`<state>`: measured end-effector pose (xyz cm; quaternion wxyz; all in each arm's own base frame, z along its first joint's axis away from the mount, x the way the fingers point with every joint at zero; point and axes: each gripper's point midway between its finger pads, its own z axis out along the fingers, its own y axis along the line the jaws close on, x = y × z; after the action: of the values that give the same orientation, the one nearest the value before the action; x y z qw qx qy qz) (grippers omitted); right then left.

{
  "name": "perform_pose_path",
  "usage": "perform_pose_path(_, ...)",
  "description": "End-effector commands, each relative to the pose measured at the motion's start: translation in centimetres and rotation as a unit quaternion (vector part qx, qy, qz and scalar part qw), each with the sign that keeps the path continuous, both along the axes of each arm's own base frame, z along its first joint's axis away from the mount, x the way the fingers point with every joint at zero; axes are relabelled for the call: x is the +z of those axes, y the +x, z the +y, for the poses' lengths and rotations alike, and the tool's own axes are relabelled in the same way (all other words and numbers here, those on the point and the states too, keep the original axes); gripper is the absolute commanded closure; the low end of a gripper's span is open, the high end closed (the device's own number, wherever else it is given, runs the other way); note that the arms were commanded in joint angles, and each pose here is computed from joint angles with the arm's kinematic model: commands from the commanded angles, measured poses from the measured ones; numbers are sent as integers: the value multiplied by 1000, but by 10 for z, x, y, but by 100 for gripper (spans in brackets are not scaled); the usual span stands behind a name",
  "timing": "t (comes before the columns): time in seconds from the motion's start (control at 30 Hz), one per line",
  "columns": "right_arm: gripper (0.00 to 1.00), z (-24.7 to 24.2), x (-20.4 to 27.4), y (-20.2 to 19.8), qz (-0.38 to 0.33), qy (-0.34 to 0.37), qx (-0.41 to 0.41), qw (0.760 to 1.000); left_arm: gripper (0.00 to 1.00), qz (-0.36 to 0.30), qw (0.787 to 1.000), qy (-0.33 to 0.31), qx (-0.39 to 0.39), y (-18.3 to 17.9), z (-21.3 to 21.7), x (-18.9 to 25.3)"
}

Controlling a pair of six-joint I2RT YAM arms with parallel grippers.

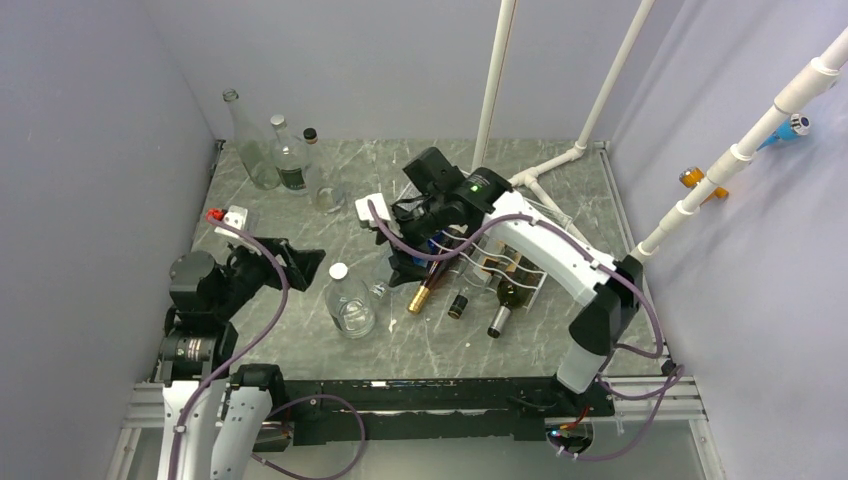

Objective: Take the wine bottle off the wine rack
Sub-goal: Pick up the wine bottle from the center of the board.

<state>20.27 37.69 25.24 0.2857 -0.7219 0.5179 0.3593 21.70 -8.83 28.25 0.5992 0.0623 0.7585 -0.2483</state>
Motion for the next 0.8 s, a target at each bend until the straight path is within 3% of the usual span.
perform_pose_path(0.0, 1, -15, 17, -6, -2, 45, 16, 999, 1, -22, 996, -45, -78, -14, -26, 36)
perform_pose_path(0.07, 0, -24, 12, -9, 6, 47, 19, 999, 0, -15, 993, -61, -101, -19, -34, 40)
perform_pose_path(0.23, 0, -44, -1, -16, 21, 52, 11, 998, 0, 7, 995, -66, -76, -22, -28, 45)
perform_pose_path(0.53, 0, -88, 11, 21, 127, 117, -134, 976, 0, 26, 996, -71, -52, -24, -24, 46)
perform_pose_path(0.77, 0, -119, 5, 30, 133, 146, -166, 966, 0, 41, 997, -53, -48, -24, -31, 47)
